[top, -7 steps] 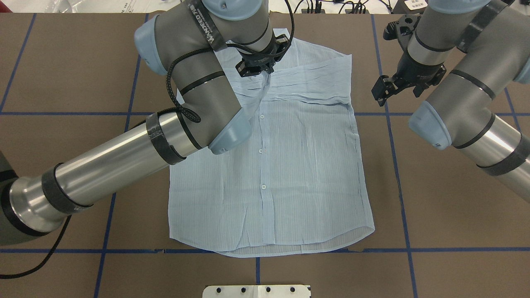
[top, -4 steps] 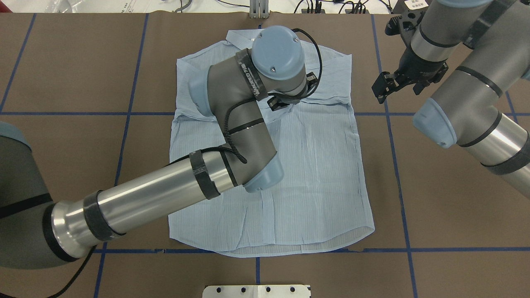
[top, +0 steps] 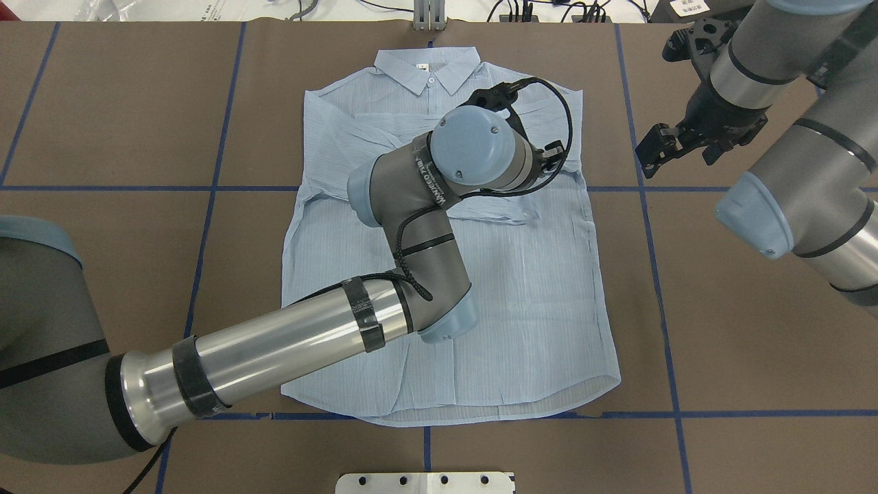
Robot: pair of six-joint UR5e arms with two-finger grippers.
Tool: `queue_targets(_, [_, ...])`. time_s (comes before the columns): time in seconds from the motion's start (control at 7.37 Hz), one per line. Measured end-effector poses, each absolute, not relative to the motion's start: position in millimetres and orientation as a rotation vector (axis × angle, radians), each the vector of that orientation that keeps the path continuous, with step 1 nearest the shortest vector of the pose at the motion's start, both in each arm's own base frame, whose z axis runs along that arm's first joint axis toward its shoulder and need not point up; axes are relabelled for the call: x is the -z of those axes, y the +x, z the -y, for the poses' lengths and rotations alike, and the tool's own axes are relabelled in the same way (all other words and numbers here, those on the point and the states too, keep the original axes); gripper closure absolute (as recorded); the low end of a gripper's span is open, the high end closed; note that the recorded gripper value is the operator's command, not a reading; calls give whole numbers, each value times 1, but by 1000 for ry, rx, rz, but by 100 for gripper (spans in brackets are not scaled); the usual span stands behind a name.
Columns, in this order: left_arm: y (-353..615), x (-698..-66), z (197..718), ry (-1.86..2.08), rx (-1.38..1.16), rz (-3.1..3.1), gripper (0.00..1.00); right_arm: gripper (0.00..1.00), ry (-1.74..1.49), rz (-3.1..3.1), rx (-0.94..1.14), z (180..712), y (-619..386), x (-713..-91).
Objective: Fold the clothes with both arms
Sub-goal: 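Release the sleeve and withdraw the left gripper while the right gripper moves toward the hem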
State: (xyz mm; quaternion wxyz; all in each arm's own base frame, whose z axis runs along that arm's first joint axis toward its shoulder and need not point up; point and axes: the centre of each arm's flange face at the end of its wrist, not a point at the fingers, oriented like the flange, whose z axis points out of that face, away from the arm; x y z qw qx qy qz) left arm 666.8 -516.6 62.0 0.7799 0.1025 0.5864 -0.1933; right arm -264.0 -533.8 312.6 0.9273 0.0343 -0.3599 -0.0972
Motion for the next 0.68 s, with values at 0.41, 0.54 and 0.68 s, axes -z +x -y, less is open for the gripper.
queue_targets(0.41, [654,-90,528,258,402,-1270,0,0,64,758,189,532,-252,-315])
queue_targets(0.54, [647,-91,535,263,405,-1268,0,0,62,761,185,526,-247,-318])
queue_targets(0.68, [634,-96,541,253,402,-1262,0,0,61,762,179,516,-241,-323])
